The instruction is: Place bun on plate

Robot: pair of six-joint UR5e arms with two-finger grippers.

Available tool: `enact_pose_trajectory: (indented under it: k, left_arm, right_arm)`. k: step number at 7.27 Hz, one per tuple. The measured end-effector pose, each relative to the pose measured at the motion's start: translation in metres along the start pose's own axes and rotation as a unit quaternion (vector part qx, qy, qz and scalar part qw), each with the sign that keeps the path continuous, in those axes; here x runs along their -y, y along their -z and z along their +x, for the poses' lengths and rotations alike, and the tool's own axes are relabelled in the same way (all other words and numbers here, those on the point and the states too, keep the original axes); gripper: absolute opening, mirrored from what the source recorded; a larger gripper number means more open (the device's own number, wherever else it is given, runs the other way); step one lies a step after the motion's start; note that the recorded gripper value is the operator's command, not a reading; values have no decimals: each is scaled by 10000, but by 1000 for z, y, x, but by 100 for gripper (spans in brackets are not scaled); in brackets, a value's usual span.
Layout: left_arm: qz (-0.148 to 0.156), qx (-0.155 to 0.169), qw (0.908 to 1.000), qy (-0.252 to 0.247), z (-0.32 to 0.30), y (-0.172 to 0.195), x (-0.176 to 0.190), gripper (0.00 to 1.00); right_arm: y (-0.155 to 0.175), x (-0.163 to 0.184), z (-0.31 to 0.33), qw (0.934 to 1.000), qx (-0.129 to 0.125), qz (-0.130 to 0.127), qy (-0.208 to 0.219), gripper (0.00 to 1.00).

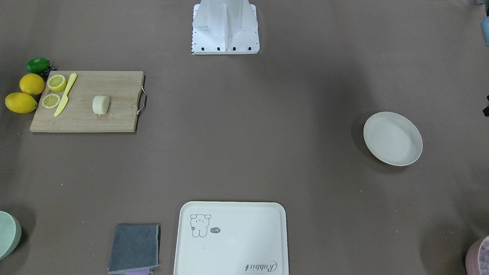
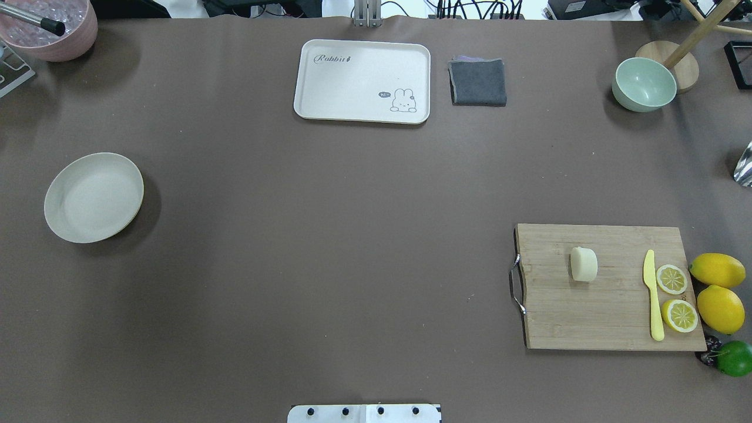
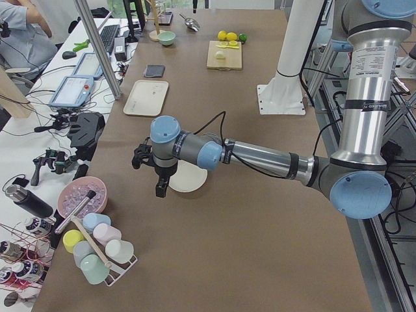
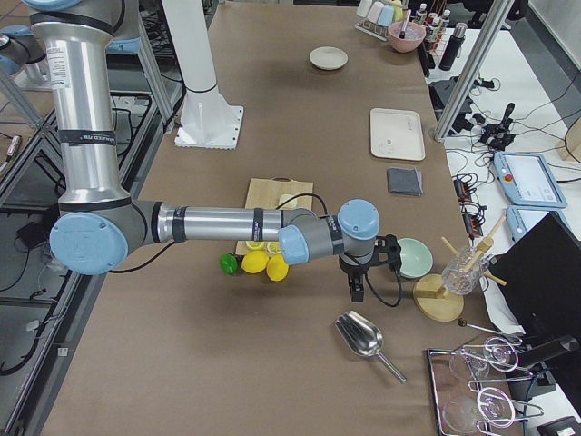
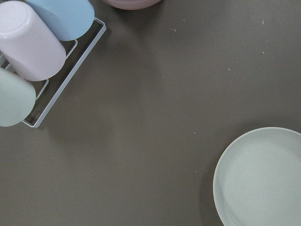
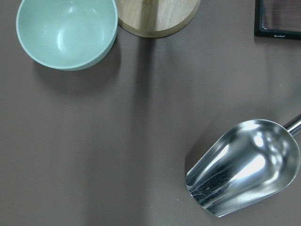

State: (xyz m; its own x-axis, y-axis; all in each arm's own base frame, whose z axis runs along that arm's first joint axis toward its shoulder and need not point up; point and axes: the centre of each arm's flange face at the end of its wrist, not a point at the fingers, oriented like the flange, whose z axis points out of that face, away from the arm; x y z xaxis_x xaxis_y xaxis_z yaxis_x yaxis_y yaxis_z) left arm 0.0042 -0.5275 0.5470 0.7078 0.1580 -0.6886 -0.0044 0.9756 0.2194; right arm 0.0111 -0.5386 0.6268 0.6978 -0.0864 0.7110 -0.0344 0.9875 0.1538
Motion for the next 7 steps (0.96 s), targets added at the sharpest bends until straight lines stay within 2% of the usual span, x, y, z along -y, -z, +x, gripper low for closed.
enact_pose_trajectory:
  k: [5, 7]
  left_arm:
    - [-61, 13, 10000, -12, 0, -7, -3, 97]
    - [-81, 9, 9999, 123, 0, -10, -4, 98]
  right_arm:
    - [-3, -4, -1, 10000, 53, 56, 50, 100]
    - [-4, -5, 0, 10000, 25, 54, 53, 100]
